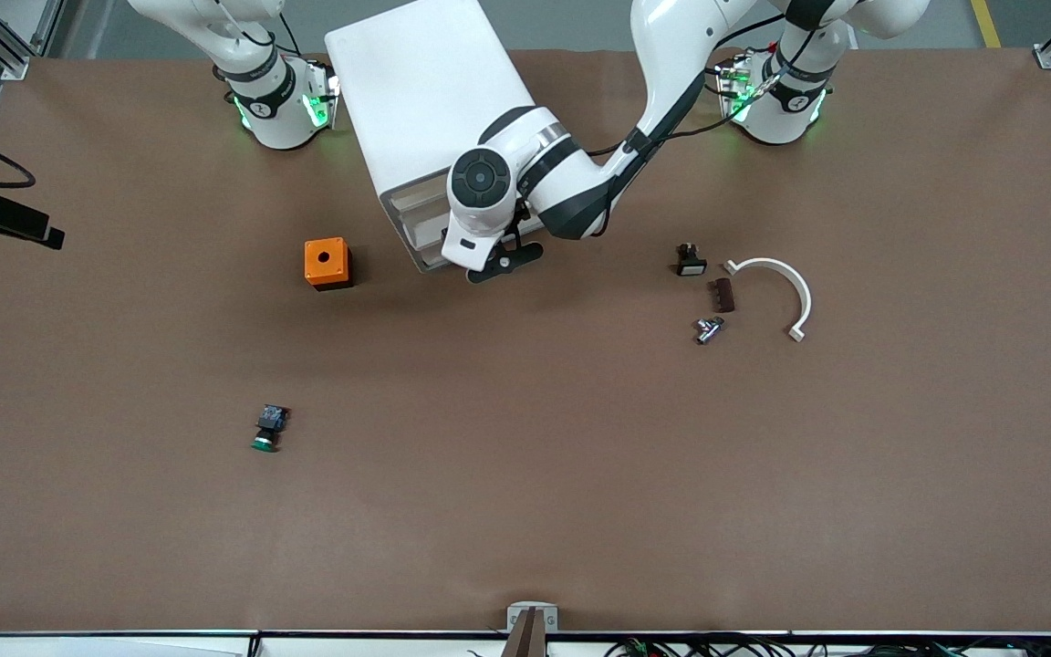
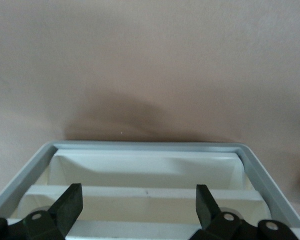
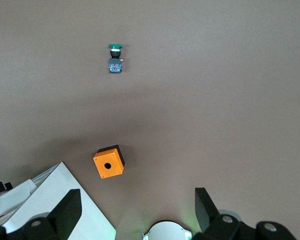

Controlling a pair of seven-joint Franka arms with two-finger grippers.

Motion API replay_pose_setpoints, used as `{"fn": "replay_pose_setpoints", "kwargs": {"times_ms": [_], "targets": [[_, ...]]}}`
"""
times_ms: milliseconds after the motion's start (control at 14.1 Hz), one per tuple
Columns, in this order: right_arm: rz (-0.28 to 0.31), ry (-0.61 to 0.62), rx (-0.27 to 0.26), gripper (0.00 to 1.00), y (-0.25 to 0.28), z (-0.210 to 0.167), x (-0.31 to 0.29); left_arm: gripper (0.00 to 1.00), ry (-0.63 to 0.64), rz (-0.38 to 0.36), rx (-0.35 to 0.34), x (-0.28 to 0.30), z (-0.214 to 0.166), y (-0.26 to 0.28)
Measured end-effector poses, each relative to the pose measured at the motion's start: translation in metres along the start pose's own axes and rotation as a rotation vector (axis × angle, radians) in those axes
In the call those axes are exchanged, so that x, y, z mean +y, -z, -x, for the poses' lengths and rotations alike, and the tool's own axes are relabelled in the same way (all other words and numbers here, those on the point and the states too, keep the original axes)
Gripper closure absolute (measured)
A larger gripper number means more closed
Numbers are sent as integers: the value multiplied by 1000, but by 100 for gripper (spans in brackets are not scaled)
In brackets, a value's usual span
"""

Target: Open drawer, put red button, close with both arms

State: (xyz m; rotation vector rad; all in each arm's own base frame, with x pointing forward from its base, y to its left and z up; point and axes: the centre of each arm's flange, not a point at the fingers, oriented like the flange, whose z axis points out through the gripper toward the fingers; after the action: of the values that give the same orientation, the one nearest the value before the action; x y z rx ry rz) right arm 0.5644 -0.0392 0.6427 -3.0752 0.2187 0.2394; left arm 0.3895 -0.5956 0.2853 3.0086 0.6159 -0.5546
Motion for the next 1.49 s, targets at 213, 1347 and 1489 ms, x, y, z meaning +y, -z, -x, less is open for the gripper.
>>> {"fn": "replay_pose_setpoints", "kwargs": {"times_ms": [213, 1347, 1489], "targets": [[-4, -4, 15, 0, 10, 17, 3, 0, 20, 11, -49, 1, 5, -1], [37, 94, 138, 0, 26, 39, 11, 0, 120, 95, -132, -6, -34, 32], [48, 100, 140, 0, 26, 39, 13, 0, 139, 139, -88, -14, -62, 67]]}}
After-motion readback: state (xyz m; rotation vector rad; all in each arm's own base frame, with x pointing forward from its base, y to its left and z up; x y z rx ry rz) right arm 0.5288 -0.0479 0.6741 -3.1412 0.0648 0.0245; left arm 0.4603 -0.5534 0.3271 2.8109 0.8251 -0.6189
